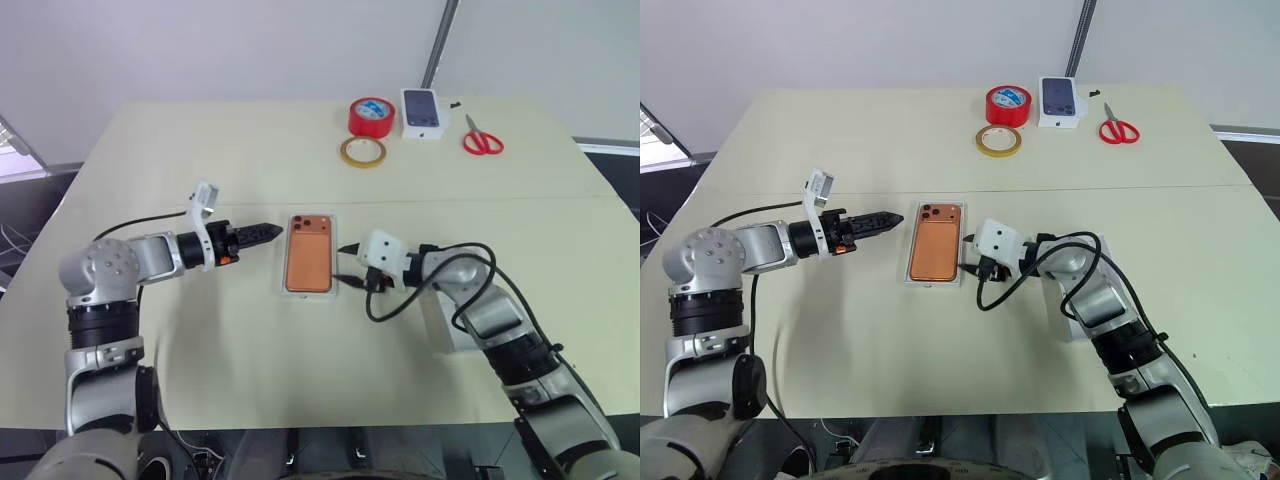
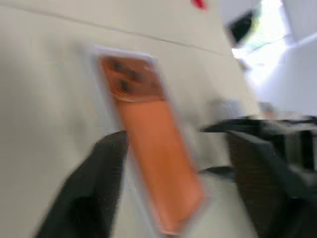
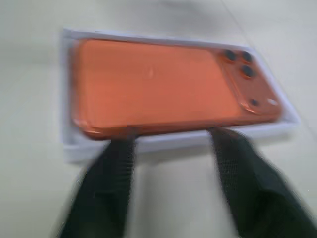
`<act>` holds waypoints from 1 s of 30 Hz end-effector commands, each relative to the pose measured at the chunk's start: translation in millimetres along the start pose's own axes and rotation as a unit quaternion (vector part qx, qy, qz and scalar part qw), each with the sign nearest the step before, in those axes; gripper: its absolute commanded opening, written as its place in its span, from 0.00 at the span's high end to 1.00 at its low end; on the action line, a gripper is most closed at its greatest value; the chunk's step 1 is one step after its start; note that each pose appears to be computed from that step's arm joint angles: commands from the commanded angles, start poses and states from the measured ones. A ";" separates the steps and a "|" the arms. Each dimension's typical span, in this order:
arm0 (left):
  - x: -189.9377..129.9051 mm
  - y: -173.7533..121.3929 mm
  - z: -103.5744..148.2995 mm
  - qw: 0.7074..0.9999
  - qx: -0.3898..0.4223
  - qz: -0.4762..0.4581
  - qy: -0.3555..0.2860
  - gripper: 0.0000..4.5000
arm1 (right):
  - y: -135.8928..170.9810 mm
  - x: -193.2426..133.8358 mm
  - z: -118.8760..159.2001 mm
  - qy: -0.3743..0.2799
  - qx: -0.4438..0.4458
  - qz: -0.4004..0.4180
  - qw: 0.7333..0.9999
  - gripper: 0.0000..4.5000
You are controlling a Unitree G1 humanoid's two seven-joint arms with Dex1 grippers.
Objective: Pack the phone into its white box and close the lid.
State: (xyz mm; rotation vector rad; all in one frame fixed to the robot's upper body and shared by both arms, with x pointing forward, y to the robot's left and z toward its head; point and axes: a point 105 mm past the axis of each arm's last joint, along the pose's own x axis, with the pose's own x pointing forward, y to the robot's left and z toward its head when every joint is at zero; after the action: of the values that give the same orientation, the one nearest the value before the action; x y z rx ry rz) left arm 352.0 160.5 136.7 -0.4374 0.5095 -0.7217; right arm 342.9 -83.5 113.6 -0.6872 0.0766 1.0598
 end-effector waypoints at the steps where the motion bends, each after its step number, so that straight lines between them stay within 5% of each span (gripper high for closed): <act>1: 5.7 9.9 2.2 0.995 0.086 0.037 -0.022 0.66 | -32.1 -5.6 2.5 0.016 -0.055 -0.064 0.996 0.85; 2: 8.6 10.9 -1.4 0.993 0.106 0.040 -0.017 0.78 | -35.4 -4.5 2.7 0.018 -0.063 -0.067 0.996 0.97; 4: 17.9 14.1 -11.5 0.987 0.151 0.051 -0.005 0.98 | -36.5 1.4 5.8 0.014 -0.071 -0.065 0.995 1.00; 15: 65.4 -10.8 -58.4 0.972 0.213 -0.018 0.094 0.98 | -9.8 22.9 -0.8 0.029 -0.108 -0.016 0.994 1.00; 30: 104.3 -109.4 -79.9 0.945 0.213 -0.212 0.127 0.98 | 15.8 -55.1 -25.6 0.074 -0.020 0.028 0.997 1.00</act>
State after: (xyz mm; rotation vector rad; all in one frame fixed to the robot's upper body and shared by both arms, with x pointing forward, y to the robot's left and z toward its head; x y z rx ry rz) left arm 329.0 29.0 84.2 -0.0408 0.5546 -1.1382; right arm 320.9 -164.4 94.2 -0.8314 0.2957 0.9570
